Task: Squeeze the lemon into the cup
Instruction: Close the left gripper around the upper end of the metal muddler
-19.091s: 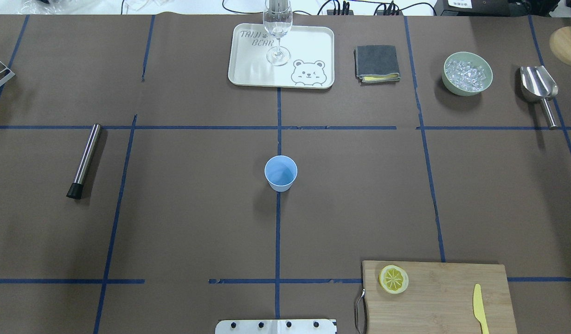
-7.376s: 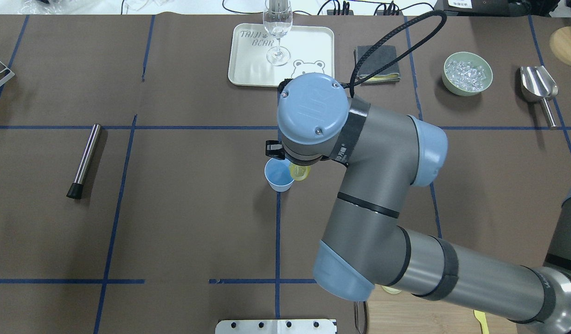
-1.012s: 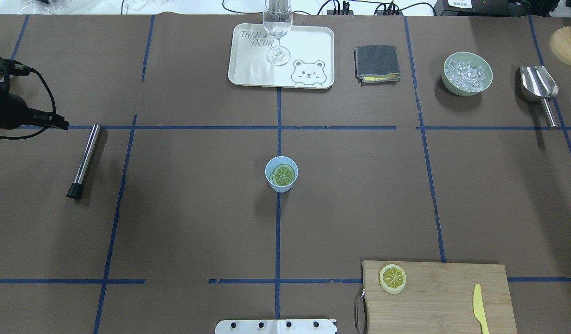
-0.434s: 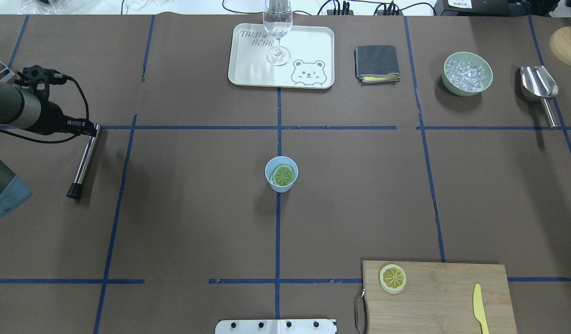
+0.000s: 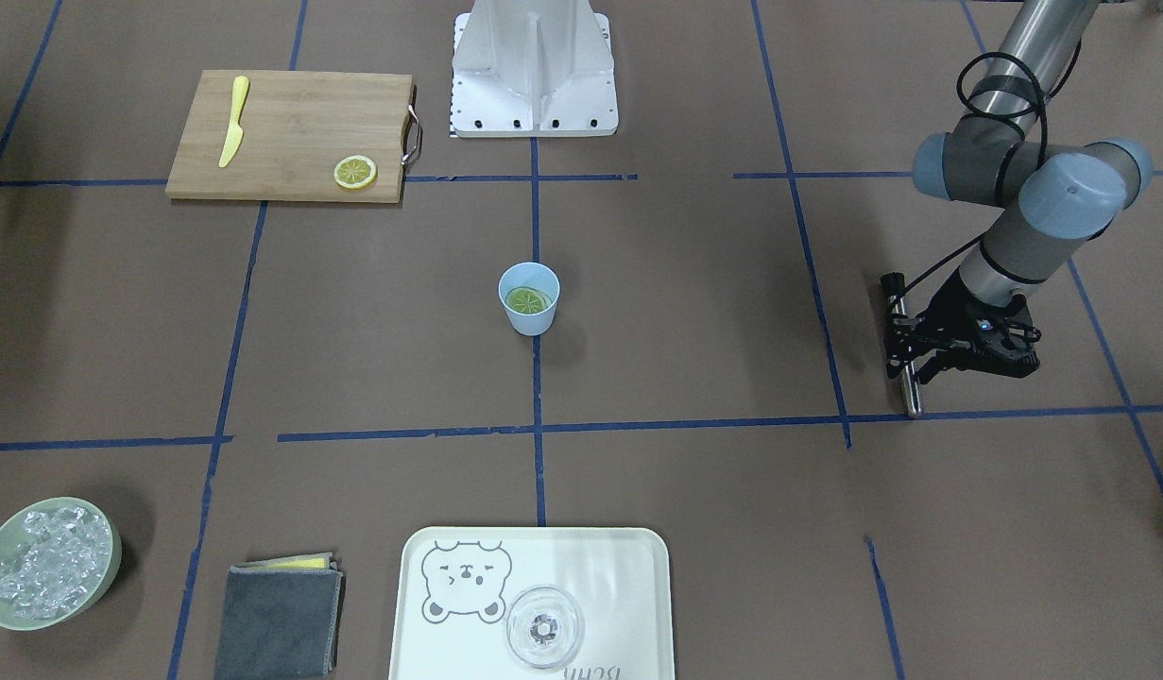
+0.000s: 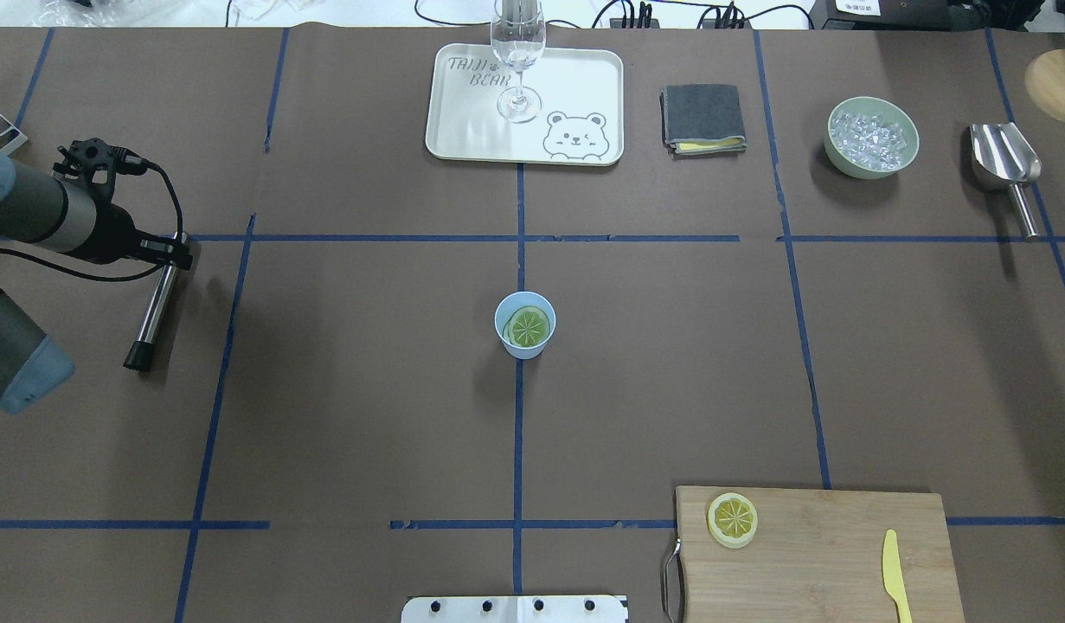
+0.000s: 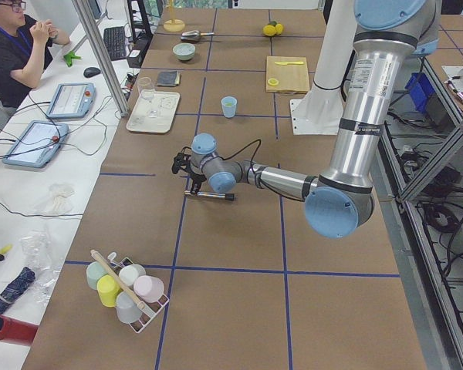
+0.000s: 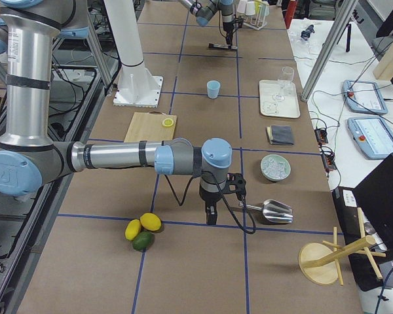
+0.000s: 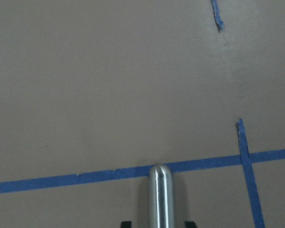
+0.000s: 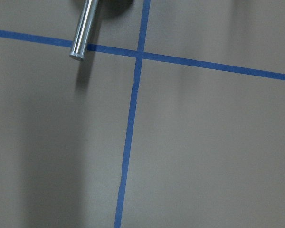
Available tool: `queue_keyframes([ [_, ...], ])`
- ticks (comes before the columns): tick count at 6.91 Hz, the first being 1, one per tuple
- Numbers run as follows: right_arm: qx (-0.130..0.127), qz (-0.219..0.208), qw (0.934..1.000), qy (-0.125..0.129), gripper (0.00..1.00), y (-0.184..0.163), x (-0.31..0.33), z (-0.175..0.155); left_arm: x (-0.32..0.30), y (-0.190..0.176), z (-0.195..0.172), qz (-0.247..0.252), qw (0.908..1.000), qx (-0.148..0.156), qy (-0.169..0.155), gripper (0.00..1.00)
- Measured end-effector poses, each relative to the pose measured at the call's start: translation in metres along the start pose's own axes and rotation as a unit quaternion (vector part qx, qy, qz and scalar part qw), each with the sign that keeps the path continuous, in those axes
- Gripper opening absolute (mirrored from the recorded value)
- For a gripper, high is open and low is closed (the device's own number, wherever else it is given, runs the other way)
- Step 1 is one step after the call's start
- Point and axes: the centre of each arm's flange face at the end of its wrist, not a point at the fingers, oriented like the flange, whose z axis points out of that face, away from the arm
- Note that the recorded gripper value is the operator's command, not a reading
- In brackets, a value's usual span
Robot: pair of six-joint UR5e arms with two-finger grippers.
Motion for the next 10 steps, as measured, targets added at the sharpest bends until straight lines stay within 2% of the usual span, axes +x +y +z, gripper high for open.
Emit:
queue_keyframes([
  [8,0.0,-0.001,1.0,0.0,1.0,0.0,-0.0002,-0.0002,-0.0076,0.0047,0.0079,0.003,1.0,-0.007,-0.005,0.43],
  [9,0.001,-0.001,1.0,0.0,1.0,-0.0002,-0.0004,-0.0005,-0.0085,0.0055,0.0082,0.003,1.0,-0.008,-0.005,0.16],
  [10,0.001,-0.001,1.0,0.0,1.0,-0.0006,-0.0006,-0.0009,-0.0092,0.0062,0.0082,0.002,1.0,-0.008,-0.005,0.0],
])
